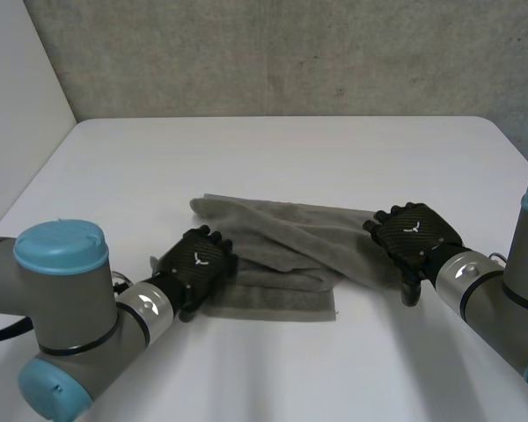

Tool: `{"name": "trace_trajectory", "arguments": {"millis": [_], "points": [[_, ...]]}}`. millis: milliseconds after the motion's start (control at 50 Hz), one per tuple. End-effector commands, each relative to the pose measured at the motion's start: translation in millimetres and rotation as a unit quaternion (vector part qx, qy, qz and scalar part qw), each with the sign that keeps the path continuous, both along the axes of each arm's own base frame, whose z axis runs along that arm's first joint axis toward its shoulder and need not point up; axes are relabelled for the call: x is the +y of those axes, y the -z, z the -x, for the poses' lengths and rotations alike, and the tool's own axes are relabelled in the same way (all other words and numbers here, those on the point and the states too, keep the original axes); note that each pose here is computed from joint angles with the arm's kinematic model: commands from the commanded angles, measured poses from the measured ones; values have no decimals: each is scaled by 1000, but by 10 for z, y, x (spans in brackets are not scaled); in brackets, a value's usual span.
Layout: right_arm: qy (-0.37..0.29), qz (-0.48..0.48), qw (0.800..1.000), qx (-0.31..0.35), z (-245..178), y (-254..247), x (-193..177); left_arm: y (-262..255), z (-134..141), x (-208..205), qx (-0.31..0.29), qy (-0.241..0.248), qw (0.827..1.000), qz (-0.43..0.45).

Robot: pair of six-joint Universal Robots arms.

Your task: Fold the towel.

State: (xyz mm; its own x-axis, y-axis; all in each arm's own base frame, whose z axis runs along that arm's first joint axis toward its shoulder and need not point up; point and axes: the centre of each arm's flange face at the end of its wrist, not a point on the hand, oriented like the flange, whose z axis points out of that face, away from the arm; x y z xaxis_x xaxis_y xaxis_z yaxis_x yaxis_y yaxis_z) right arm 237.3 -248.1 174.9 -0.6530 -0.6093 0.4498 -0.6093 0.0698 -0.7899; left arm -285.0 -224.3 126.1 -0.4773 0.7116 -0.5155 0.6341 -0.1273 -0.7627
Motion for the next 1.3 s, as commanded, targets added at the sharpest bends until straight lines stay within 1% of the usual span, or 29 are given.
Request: {"name": "trace_trajectory", "arguments": {"millis": [20,320,400,520,600,620,660,680,700,720,740,760,780,800,820,880,920,940,960,980,1000,1020,1060,1100,1140,1180,1200,1220,1300], "points": [[0,-1,1000,1,-5,46,-14,11,-22,-97,-2,-10,1000,10],[-13,-9,1000,-2,-101,200,-97,-67,18,-243,23,-13,999,39],[-25,-35,999,-25,-192,299,-103,-137,7,-260,30,-18,998,45],[-20,-88,991,-96,-325,402,-222,-416,10,-238,79,-28,995,50],[-28,-104,987,-120,-381,402,-271,-749,20,-249,153,-42,986,49],[-35,-108,986,-125,-398,347,-283,-750,20,-249,153,-42,986,49],[-43,-108,985,-128,-412,249,-290,-1022,42,-242,207,-36,977,48],[-49,-101,984,-138,-414,77,-314,-1023,42,-242,207,-36,977,48],[-49,-101,984,-138,-414,76,-314,-1200,44,-227,235,-31,970,49],[-55,-80,984,-150,-413,-178,-326,-1384,32,-210,262,-27,963,50],[-60,-52,984,-158,-405,-447,-316,-1386,32,-210,262,-27,963,50],[-61,-52,984,-158,-405,-450,-316,-1563,3,-196,288,-25,956,51],[-66,-23,984,-167,-399,-708,-287,-1565,3,-196,288,-25,956,51],[-68,6,982,-175,-383,-956,-265,-1734,-28,-177,311,-24,949,52],[-68,7,982,-175,-383,-959,-265,-1918,-63,-144,336,-21,940,54],[-64,62,977,-193,-298,-1434,-209,-2089,-107,-105,362,-20,931,53],[-47,113,967,-222,-114,-1929,-133,-2458,-208,1,421,-6,905,57],[-38,131,964,-230,-28,-2114,-106,-2460,-209,1,422,-6,905,57],[-38,131,964,-230,-27,-2116,-105,-2581,-273,23,445,-3,894,56],[-34,139,962,-233,41,-2252,-81,-2582,-274,23,445,-3,894,56],[-28,134,964,-230,88,-2304,-98,-2670,-362,-11,467,-7,883,53],[-28,134,964,-230,88,-2305,-98,-2671,-363,-12,467,-7,882,53],[-15,115,968,-221,133,-2291,-204,-2681,-530,-187,487,-24,872,38],[-15,98,973,-208,102,-2190,-290,-2649,-589,-272,491,-32,870,30],[-15,85,978,-189,71,-2072,-375,-2573,-635,-365,489,-39,871,17],[-29,54,989,-132,-60,-1735,-501,-2427,-625,-462,482,-46,875,-6],[-29,54,989,-131,-61,-1733,-501,-2213,-600,-588,473,-57,879,-36],[-44,40,993,-105,-165,-1551,-542,-1999,-577,-706,464,-68,881,-65],[-53,24,996,-65,-335,-1239,-647,-1627,-513,-882,449,-88,882,-115]]}}
